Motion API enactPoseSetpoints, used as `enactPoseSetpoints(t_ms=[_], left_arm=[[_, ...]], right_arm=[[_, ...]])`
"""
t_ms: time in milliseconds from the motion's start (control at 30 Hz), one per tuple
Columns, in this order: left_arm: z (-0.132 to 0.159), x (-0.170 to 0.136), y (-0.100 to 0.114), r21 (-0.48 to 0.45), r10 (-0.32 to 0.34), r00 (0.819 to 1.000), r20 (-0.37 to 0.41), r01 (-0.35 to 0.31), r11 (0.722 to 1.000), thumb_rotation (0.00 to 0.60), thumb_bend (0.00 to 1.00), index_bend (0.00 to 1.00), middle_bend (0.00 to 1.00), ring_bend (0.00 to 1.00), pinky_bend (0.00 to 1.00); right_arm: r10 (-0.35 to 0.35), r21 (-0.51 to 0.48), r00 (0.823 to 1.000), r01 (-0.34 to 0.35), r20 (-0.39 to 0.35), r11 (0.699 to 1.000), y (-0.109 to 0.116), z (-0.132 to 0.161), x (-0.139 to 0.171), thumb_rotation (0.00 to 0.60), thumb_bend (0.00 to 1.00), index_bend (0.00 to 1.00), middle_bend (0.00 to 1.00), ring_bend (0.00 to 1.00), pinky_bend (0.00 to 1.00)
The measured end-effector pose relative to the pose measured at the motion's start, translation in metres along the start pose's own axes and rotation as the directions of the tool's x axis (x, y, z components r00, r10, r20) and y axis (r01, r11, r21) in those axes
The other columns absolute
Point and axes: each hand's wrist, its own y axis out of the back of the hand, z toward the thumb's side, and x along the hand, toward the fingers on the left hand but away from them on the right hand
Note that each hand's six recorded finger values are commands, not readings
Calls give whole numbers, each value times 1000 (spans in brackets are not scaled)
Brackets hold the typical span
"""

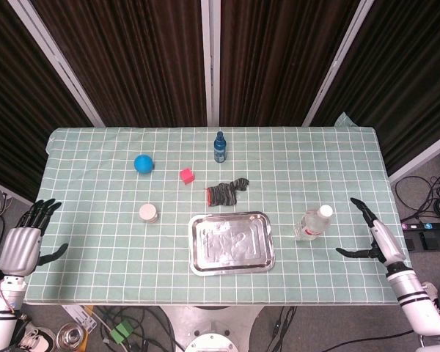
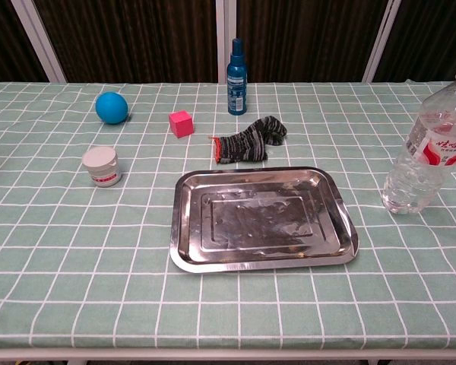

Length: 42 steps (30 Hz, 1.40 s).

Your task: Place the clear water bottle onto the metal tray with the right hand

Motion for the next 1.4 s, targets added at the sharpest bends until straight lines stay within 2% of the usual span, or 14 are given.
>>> enactPoseSetpoints(t_ms=[167,300,433,500,567,667,700,767,967,1167,1267,1400], left_arm=[[-3,-1,-1,14,-5,1000,-3,5,1000,600,239,163,180,87,190],[-6,1,-1,19,-1,1000,-9,1,1000,600,239,163,180,87,190],[-8,4,-1,20,2,1000,-12,-2,1000,600,239,163,180,87,190],[-9,5,-1,17,3,1000,-13,-2,1000,600,240,163,180,87,190],[-9,6,-1,15,2,1000,-14,-2,1000,600,240,163,180,87,190],[-9,7,-2,10,0,1000,-12,0,1000,600,240,162,180,87,190],[-9,7,-2,9,0,1000,-11,1,1000,600,240,162,180,87,190],[-9,6,-2,8,0,1000,-11,0,1000,600,240,163,180,87,190],[-8,6,-1,6,0,1000,-10,0,1000,600,239,162,180,87,190],[-6,7,-1,6,-3,1000,-6,3,1000,600,239,162,180,87,190],[-3,7,-2,8,-8,1000,0,8,1000,600,239,162,180,87,190],[-2,7,-3,2,-9,1000,-1,9,1000,600,239,163,180,87,190]], right_arm=[[92,-61,995,-94,-41,994,-13,-4,-33,600,0,0,10,0,0],[176,-29,981,-179,-83,983,-39,6,-62,600,0,0,30,0,0],[228,9,967,-228,-111,974,-61,16,-78,600,0,0,81,0,0],[238,25,964,-237,-119,971,-68,18,-82,600,0,67,159,11,7],[234,32,965,-232,-121,972,-72,20,-84,600,0,281,290,84,70],[206,36,971,-203,-124,979,-74,22,-89,600,0,568,469,240,219],[190,36,974,-187,-123,982,-73,22,-91,600,1,625,509,278,258],[167,35,979,-164,-118,986,-72,22,-93,600,13,678,546,311,296],[123,4,985,-124,-121,992,-69,28,-94,600,79,727,579,340,332],[86,-44,977,-97,-194,994,-58,58,-93,600,87,732,585,343,338],[62,-82,964,-86,-260,993,-51,87,-92,600,88,733,591,356,360],[15,-124,932,-64,-362,990,-37,135,-83,600,87,737,597,386,390]])
